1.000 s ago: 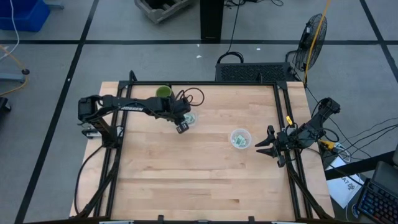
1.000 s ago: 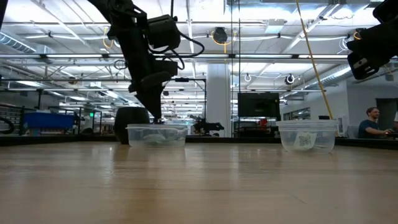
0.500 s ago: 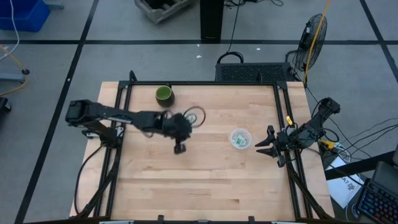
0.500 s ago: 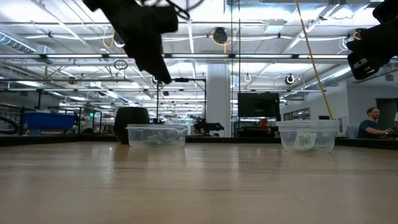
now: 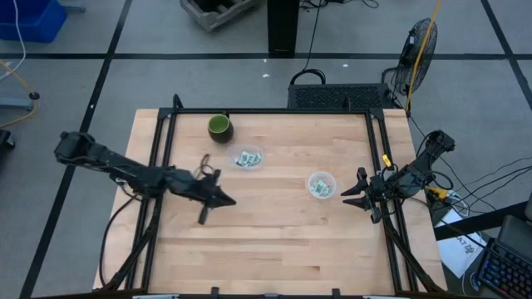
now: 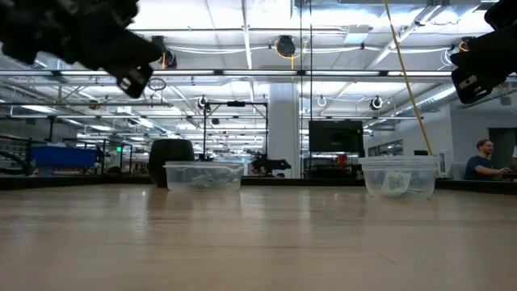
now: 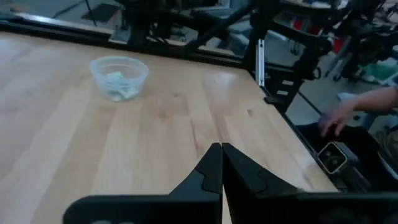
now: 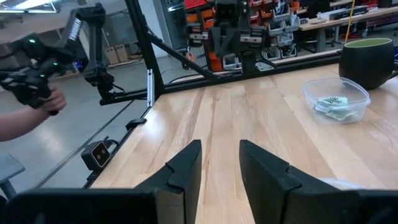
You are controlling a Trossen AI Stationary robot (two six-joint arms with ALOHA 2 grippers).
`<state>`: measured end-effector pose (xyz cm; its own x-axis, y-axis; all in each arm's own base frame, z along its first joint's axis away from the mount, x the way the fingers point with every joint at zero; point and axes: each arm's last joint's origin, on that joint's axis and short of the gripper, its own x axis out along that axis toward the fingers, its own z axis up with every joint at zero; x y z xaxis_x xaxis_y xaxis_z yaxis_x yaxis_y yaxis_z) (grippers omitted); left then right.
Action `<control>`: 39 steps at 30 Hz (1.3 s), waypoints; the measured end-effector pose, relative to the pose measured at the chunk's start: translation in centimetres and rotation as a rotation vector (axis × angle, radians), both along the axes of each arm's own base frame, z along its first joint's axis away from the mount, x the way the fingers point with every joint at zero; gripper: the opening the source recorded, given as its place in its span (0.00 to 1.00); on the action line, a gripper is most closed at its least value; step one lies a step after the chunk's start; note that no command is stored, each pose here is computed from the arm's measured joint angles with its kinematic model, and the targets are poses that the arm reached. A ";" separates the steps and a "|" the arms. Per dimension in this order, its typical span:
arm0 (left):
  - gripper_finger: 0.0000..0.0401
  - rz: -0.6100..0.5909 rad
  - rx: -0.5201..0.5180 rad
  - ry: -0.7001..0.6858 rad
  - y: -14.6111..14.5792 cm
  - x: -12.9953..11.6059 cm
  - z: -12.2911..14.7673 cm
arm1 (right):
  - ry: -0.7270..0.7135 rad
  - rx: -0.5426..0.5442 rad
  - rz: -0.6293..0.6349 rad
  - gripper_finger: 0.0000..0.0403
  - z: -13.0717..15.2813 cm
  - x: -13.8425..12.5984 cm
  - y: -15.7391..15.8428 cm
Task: Pick and place items into bin
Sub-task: Return to Home Position
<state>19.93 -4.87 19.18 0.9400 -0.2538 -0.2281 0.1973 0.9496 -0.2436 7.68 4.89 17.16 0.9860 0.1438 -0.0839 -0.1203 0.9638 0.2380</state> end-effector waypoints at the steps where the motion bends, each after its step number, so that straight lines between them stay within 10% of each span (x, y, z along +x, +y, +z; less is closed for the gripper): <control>1: 0.01 -0.001 -0.002 -0.010 0.1 -0.8 -0.3 | 0.000 0.000 0.000 0.25 0.0 0.0 0.0; 13: 0.02 0.108 -0.060 -0.143 1.9 -7.1 -2.6 | 0.000 0.000 0.000 0.25 0.0 0.0 0.0; 29: 0.01 -0.117 0.060 -0.333 2.2 -10.8 -1.3 | 0.000 0.000 0.000 0.25 0.0 0.0 0.0; 39: 0.06 -0.005 0.092 -0.297 2.5 -10.7 -1.6 | 0.000 0.000 0.000 0.25 0.0 0.0 0.0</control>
